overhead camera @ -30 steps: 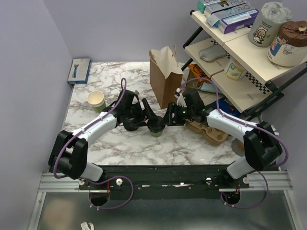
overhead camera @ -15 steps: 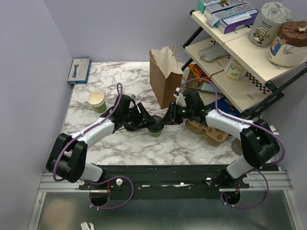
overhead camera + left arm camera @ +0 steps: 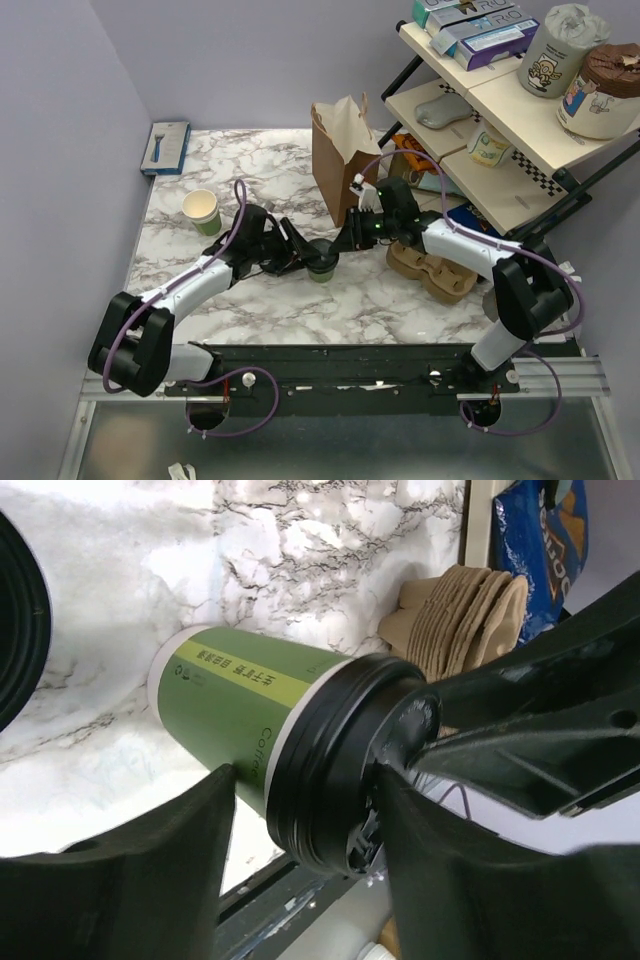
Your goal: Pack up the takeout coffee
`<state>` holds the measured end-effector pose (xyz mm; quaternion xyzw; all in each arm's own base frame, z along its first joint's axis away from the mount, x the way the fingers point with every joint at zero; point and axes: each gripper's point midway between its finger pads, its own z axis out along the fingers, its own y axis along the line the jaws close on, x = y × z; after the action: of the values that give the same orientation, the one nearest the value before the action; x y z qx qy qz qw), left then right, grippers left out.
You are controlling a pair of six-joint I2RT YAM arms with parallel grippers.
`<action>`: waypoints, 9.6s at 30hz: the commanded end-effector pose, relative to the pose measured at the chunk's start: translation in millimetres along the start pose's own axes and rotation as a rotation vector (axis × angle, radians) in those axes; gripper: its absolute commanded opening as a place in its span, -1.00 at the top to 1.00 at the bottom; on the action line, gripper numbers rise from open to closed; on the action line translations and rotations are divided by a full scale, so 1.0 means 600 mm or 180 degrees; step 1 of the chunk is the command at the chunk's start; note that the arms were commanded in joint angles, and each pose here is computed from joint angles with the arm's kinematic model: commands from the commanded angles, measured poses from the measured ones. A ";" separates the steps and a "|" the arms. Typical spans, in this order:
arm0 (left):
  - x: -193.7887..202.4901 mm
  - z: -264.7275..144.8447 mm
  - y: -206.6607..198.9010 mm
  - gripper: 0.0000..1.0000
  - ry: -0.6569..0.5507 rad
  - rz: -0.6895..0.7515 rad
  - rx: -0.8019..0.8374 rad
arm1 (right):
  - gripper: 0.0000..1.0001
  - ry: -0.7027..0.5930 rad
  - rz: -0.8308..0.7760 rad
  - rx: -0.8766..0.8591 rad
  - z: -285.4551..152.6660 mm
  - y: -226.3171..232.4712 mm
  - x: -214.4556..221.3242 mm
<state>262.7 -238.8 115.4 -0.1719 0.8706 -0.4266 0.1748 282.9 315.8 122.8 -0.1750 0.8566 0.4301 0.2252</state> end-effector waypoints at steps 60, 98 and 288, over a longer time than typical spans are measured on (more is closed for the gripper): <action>-0.028 0.031 0.022 -0.07 0.0313 -0.0134 0.0035 | 0.61 0.0288 0.0946 0.0216 0.056 -0.024 0.036; -0.019 0.027 0.049 -0.24 0.0270 -0.0055 -0.0362 | -0.06 0.0325 0.0547 0.1161 0.051 -0.155 0.057; -0.024 0.104 0.006 0.28 0.0303 0.0070 -0.0054 | 0.09 -0.0066 0.1112 0.0511 -0.001 -0.104 -0.015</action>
<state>324.2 -280.6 124.1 -0.1605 0.8166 -0.5252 0.1776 338.5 277.0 113.7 0.0133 0.8859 0.4101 0.2165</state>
